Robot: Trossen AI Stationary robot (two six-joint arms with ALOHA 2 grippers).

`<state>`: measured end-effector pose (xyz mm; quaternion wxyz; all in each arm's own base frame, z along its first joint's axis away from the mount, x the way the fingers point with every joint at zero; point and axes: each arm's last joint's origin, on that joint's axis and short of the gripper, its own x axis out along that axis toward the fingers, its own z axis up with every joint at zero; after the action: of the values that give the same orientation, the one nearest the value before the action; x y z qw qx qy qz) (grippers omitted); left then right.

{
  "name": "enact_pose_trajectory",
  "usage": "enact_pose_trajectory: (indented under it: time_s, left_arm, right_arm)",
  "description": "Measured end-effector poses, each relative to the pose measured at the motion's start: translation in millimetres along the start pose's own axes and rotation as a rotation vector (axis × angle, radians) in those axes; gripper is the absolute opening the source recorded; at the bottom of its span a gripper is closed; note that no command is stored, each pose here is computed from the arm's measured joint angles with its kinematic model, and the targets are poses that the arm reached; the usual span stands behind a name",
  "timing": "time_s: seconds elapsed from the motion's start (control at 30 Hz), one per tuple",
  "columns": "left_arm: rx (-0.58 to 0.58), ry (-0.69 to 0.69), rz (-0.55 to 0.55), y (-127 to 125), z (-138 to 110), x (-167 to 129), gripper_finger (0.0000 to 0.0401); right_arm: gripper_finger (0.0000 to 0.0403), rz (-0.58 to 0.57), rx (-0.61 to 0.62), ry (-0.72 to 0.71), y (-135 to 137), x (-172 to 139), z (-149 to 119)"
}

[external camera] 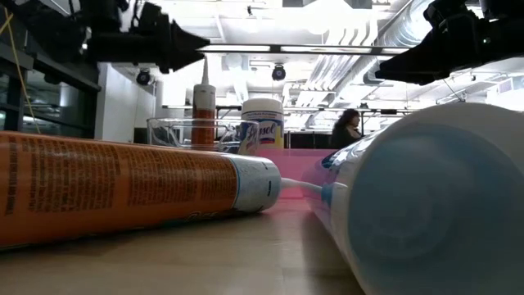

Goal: Pick & place silicon tubes, Sealant and Lysol wipes
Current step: Put the left orange sealant into the transparent container

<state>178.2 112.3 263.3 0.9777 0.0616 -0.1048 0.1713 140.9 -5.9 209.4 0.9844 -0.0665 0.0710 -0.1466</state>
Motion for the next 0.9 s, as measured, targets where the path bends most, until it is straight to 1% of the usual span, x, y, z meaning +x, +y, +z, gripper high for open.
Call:
enact_pose_trajectory:
  time_s: [0.13, 0.37, 0.5, 0.63, 0.73, 0.9]
  left_arm:
    - [-0.017, -0.006, -0.022, -18.2, 16.0, -11.6, 0.0358]
    - [-0.053, 0.034, -0.051, -49.5, 38.1, -45.5, 0.0358]
    - [-0.066, 0.076, -0.052, -65.4, 43.0, -64.0, 0.0358]
    - [-0.092, 0.112, -0.095, -81.9, 45.1, -76.9, 0.0358]
    - [-0.122, 0.166, -0.134, -95.9, 46.0, -82.2, 0.0358]
    - [-0.167, 0.263, -0.157, -123.6, 45.3, -84.0, 0.0358]
  right_arm:
    - [0.0321, 0.0, 0.0, 0.0, 0.0, 0.0, 0.0]
    - [0.0321, 0.0, 0.0, 0.0, 0.0, 0.0, 0.0]
    - [0.0321, 0.0, 0.0, 0.0, 0.0, 0.0, 0.0]
    - [0.0321, 0.0, 0.0, 0.0, 0.0, 0.0, 0.0]
    - [0.0321, 0.0, 0.0, 0.0, 0.0, 0.0, 0.0]
    - [0.0321, 0.0, 0.0, 0.0, 0.0, 0.0, 0.0]
